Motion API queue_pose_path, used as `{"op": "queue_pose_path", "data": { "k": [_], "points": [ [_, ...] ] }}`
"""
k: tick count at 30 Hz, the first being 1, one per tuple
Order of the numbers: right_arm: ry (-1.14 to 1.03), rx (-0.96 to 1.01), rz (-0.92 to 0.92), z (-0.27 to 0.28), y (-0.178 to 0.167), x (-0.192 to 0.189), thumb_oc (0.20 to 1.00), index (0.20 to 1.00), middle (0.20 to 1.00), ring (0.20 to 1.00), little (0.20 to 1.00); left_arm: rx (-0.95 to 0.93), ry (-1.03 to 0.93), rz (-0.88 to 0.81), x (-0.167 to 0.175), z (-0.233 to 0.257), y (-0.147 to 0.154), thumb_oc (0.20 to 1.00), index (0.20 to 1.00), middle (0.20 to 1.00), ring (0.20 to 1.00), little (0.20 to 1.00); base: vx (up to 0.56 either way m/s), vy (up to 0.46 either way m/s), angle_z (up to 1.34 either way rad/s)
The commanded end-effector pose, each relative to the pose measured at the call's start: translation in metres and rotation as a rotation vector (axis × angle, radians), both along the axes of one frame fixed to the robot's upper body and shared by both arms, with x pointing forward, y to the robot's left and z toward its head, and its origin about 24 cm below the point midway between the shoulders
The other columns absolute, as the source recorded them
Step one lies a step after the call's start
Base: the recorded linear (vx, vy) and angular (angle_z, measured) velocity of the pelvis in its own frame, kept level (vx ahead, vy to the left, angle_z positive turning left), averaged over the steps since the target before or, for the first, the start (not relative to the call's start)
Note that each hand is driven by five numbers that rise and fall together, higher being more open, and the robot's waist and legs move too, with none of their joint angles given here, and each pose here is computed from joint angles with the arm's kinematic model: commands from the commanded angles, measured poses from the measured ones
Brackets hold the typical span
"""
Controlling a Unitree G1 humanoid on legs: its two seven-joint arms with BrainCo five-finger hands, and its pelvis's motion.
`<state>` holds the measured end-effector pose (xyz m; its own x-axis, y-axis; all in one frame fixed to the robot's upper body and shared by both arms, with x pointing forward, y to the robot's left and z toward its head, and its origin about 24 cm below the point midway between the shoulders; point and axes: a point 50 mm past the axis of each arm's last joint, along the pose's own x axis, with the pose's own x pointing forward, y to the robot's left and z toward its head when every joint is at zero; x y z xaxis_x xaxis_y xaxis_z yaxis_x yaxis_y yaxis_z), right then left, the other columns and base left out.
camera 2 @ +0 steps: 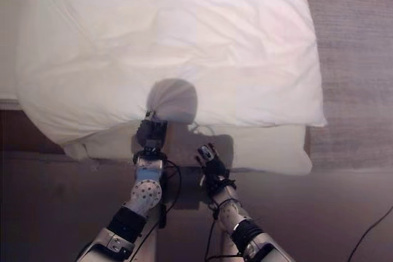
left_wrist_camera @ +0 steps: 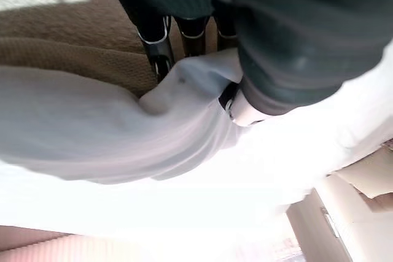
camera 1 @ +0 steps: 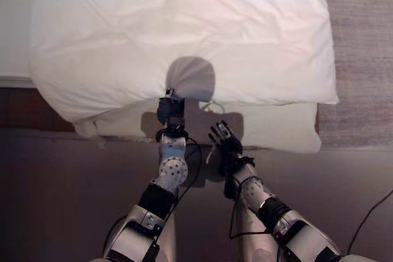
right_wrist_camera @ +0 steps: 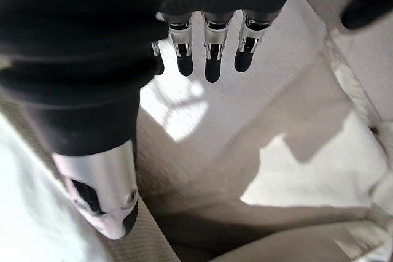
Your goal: Make the bed
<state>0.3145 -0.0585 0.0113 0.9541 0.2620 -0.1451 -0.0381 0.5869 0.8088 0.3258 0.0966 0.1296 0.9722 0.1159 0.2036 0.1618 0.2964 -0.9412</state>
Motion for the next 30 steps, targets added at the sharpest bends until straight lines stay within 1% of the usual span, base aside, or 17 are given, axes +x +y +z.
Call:
{"op": "queue_pose_path", "data": {
  "k": [1, 4, 5, 7, 11, 12, 14, 15, 16, 19, 20, 21, 22, 26, 27, 29, 30],
  "points": [
    [-0.049, 0.137, -0.027, 0.015, 0.006, 0.003, 1.000, 1.000, 1.000, 1.000, 1.000, -0.072, -0.297, 0.028, -0.019, 0.051, 0.003, 0.200, 0.200, 0.200, 0.200, 0.200, 0.00, 0.000, 0.00],
    [-0.119, 0.198, -0.080, 0.036, 0.003, 0.012, 1.000, 1.000, 1.000, 1.000, 1.000, -0.078, -0.313, 0.074, -0.022, 0.055, 0.010, 0.200, 0.200, 0.200, 0.200, 0.200, 0.01, 0.011, 0.02],
    [-0.184, 0.240, -0.125, 0.054, -0.003, 0.018, 1.000, 1.000, 1.000, 1.000, 1.000, -0.078, -0.322, 0.130, -0.025, 0.058, 0.020, 0.200, 0.200, 0.200, 0.200, 0.200, 0.02, 0.034, 0.04],
    [-0.238, 0.264, -0.163, 0.068, -0.009, 0.023, 1.000, 1.000, 1.000, 1.000, 1.000, -0.071, -0.320, 0.171, -0.027, 0.060, 0.027, 0.200, 0.200, 0.200, 0.200, 0.200, 0.01, 0.037, 0.06],
    [-0.282, 0.271, -0.204, 0.079, -0.019, 0.026, 1.000, 1.000, 1.000, 1.000, 1.000, -0.059, -0.318, 0.228, -0.029, 0.062, 0.036, 0.200, 0.200, 0.200, 0.200, 0.200, 0.01, 0.020, 0.03],
    [-0.318, 0.283, -0.255, 0.088, -0.029, 0.029, 1.000, 1.000, 1.000, 1.000, 1.000, -0.050, -0.311, 0.287, -0.031, 0.061, 0.048, 0.200, 0.200, 0.200, 0.200, 0.200, 0.03, 0.018, 0.02],
    [-0.331, 0.304, -0.304, 0.093, -0.039, 0.030, 1.000, 1.000, 1.000, 1.000, 1.000, -0.041, -0.291, 0.336, -0.033, 0.059, 0.057, 0.200, 0.200, 0.200, 0.200, 0.200, 0.04, 0.037, 0.01],
    [-0.359, 0.337, -0.369, 0.099, -0.053, 0.031, 1.000, 1.000, 1.000, 1.000, 1.000, -0.028, -0.279, 0.407, -0.035, 0.058, 0.071, 0.200, 0.200, 0.200, 0.200, 0.200, 0.03, 0.039, 0.02],
    [-0.360, 0.338, -0.369, 0.100, -0.053, 0.031, 1.000, 1.000, 1.000, 1.000, 1.000, -0.028, -0.278, 0.408, -0.035, 0.058, 0.070, 0.200, 0.200, 0.200, 0.200, 0.200, 0.04, 0.033, 0.02],
    [-0.401, 0.355, -0.450, 0.102, -0.077, 0.028, 1.000, 1.000, 1.000, 1.000, 1.000, -0.001, -0.252, 0.490, -0.039, 0.053, 0.087, 0.200, 0.200, 0.200, 0.200, 0.200, 0.04, 0.013, 0.02],
    [-0.401, 0.355, -0.451, 0.101, -0.077, 0.028, 1.000, 1.000, 1.000, 1.000, 1.000, -0.001, -0.251, 0.490, -0.040, 0.053, 0.087, 0.200, 0.200, 0.200, 0.200, 0.200, 0.00, 0.000, 0.00],
    [-0.406, 0.361, -0.478, 0.101, -0.083, 0.028, 1.000, 1.000, 1.000, 1.000, 1.000, 0.000, -0.238, 0.507, -0.040, 0.051, 0.090, 0.200, 0.200, 0.200, 0.200, 0.200, 0.04, 0.019, 0.01],
    [-0.417, 0.396, -0.547, 0.101, -0.097, 0.025, 1.000, 1.000, 1.000, 1.000, 1.000, 0.001, -0.230, 0.543, -0.043, 0.049, 0.098, 0.200, 0.200, 0.200, 0.200, 0.200, 0.03, 0.021, 0.00],
    [-0.426, 0.400, -0.592, 0.103, -0.107, 0.024, 1.000, 1.000, 1.000, 1.000, 1.000, -0.001, -0.217, 0.572, -0.045, 0.047, 0.104, 0.200, 0.200, 0.200, 0.200, 0.200, 0.01, 0.017, 0.00],
    [-0.407, 0.400, -0.651, 0.098, -0.119, 0.022, 1.000, 1.000, 1.000, 1.000, 1.000, 0.002, -0.196, 0.601, -0.046, 0.043, 0.111, 0.200, 0.200, 0.200, 0.200, 0.200, 0.03, 0.034, 0.00],
    [-0.389, 0.396, -0.713, 0.098, -0.130, 0.022, 1.000, 1.000, 1.000, 1.000, 1.000, 0.003, -0.180, 0.633, -0.047, 0.042, 0.117, 0.200, 0.200, 0.200, 0.200, 0.200, 0.03, 0.034, -0.02],
    [-0.346, 0.375, -0.776, 0.095, -0.142, 0.023, 1.000, 1.000, 1.000, 1.000, 1.000, 0.007, -0.166, 0.669, -0.049, 0.041, 0.123, 0.200, 0.200, 0.200, 0.200, 0.200, 0.02, 0.024, -0.04]
  ]
}}
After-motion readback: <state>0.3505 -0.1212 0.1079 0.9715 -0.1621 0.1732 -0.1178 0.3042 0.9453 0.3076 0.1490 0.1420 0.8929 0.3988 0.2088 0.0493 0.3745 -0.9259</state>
